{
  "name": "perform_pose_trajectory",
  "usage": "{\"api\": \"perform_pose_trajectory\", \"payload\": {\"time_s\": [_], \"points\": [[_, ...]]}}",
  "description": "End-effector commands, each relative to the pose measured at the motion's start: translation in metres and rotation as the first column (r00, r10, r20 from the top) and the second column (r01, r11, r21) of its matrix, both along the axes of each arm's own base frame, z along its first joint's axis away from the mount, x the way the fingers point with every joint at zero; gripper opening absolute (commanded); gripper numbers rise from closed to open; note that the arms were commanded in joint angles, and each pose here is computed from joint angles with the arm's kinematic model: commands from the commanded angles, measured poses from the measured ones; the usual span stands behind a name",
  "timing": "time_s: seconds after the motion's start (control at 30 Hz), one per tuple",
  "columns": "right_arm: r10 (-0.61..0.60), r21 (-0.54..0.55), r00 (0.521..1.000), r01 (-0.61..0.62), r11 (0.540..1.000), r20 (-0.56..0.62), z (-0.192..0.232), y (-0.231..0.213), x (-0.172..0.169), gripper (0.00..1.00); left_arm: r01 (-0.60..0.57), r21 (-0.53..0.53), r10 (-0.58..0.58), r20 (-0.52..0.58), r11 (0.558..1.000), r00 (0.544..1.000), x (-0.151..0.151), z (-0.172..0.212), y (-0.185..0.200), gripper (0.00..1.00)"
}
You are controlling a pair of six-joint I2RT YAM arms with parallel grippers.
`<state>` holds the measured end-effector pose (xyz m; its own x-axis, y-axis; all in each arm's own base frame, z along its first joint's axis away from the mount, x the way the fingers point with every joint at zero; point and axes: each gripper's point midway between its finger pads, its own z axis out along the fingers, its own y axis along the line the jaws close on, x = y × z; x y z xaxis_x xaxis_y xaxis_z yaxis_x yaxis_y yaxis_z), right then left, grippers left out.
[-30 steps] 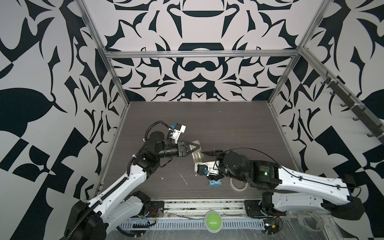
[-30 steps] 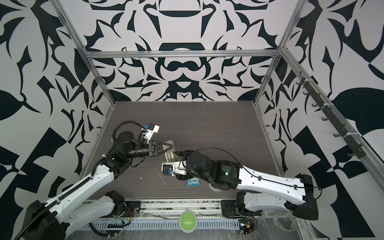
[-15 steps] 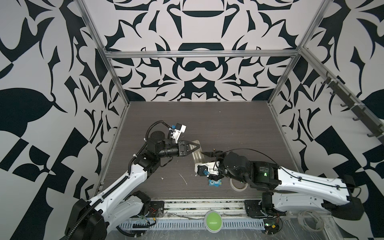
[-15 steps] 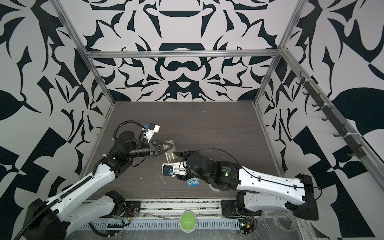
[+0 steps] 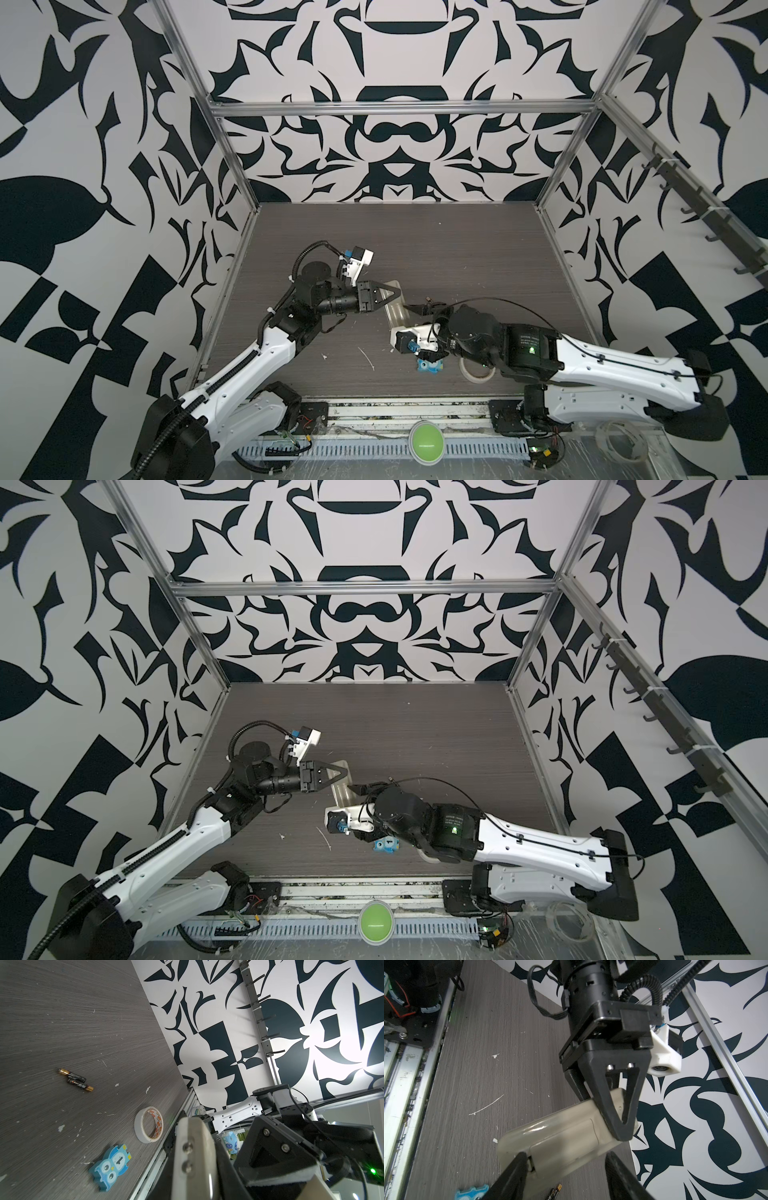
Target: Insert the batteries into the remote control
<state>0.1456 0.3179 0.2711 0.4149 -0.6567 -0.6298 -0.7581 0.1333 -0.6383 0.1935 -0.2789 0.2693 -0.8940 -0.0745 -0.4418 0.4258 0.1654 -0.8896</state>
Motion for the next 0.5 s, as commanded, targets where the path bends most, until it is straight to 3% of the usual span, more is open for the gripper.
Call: {"api": "perform_pose_trajectory", "payload": {"time_s": [0.0,0.27,0.47], "points": [[-0.083,0.15,0.994,0.071,0.986,0.074,0.043,-0.003,0.015,0.63,0.079,-0.016,-0.079,-0.003,0.997,0.997,-0.014,0.006,-0.004,0.0],[-0.081,0.16,0.994,0.069,0.985,0.07,0.044,-0.004,0.014,0.63,0.076,-0.011,-0.077,-0.008,0.997,0.997,-0.013,0.002,-0.004,0.0],[-0.003,0.156,1.0,0.001,0.988,0.015,0.042,-0.006,-0.002,0.63,0.074,-0.013,-0.074,-0.005,0.997,0.997,-0.015,0.003,-0.003,0.0]]}}
